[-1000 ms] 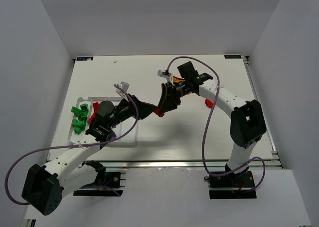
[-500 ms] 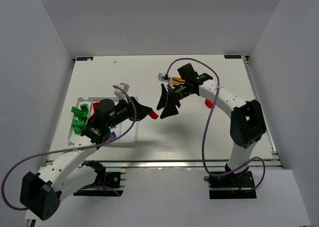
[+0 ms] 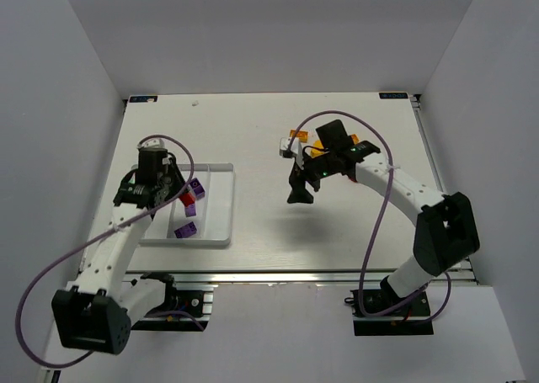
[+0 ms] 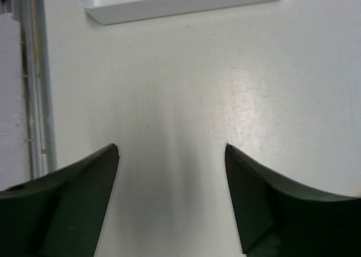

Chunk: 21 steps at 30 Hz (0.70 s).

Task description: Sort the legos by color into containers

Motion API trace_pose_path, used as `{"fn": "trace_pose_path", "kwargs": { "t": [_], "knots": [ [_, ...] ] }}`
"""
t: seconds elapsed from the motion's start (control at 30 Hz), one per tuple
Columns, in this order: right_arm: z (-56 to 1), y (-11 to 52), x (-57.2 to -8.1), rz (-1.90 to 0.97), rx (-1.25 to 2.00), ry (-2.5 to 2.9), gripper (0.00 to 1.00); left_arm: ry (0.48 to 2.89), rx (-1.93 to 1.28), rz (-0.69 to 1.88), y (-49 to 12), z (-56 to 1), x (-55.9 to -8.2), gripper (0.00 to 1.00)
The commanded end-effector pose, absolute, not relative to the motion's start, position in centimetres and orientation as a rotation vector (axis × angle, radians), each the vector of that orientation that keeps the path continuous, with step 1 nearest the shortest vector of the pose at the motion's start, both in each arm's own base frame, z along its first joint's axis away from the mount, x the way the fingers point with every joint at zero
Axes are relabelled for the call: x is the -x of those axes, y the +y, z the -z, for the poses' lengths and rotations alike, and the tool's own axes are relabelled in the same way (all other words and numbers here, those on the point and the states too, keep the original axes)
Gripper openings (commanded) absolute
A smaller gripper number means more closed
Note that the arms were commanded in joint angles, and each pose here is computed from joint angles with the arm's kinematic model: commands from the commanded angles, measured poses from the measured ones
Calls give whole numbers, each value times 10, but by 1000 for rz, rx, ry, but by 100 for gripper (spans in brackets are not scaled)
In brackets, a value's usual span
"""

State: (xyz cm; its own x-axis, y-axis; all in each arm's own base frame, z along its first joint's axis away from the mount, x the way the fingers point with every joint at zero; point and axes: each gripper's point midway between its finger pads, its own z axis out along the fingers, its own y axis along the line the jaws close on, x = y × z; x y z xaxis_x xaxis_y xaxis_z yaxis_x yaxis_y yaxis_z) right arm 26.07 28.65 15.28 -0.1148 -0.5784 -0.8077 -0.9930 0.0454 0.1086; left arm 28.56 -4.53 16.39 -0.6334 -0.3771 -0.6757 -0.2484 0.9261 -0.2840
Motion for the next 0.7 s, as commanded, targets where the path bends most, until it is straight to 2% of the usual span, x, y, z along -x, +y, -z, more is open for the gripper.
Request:
{"fn": "trace_pose_path", "kwargs": {
  "t": [0.0, 0.03, 0.13, 0.2, 0.5, 0.6, 0.63, 0.67],
  "knots": [
    [-178, 285, -287, -748, 1538, 1628, 80, 2466, 513, -35, -7, -137, -260, 0],
    [-181, 286, -287, -748, 1533, 1621, 64, 2472, 533, -118, 5, -135, -264, 0],
    [-184, 285, -289, -753, 1517, 1625, 35, 2473, 572, -312, 32, -135, -267, 0],
    [-188, 282, -293, -740, 1488, 1626, 25, 2470, 586, -360, 43, -133, -272, 0],
    [-186, 267, -305, -726, 1421, 1674, 27, 2519, 601, -439, 55, -107, -286, 0],
    [-185, 262, -310, -703, 1402, 1692, 41, 2544, 597, -472, 57, -97, -288, 0],
    [-183, 259, -314, -672, 1392, 1707, 58, 2542, 600, -475, 58, -97, -289, 2],
    [-182, 256, -317, -657, 1376, 1724, 67, 2542, 602, -477, 58, -97, -290, 25]
  ]
}}
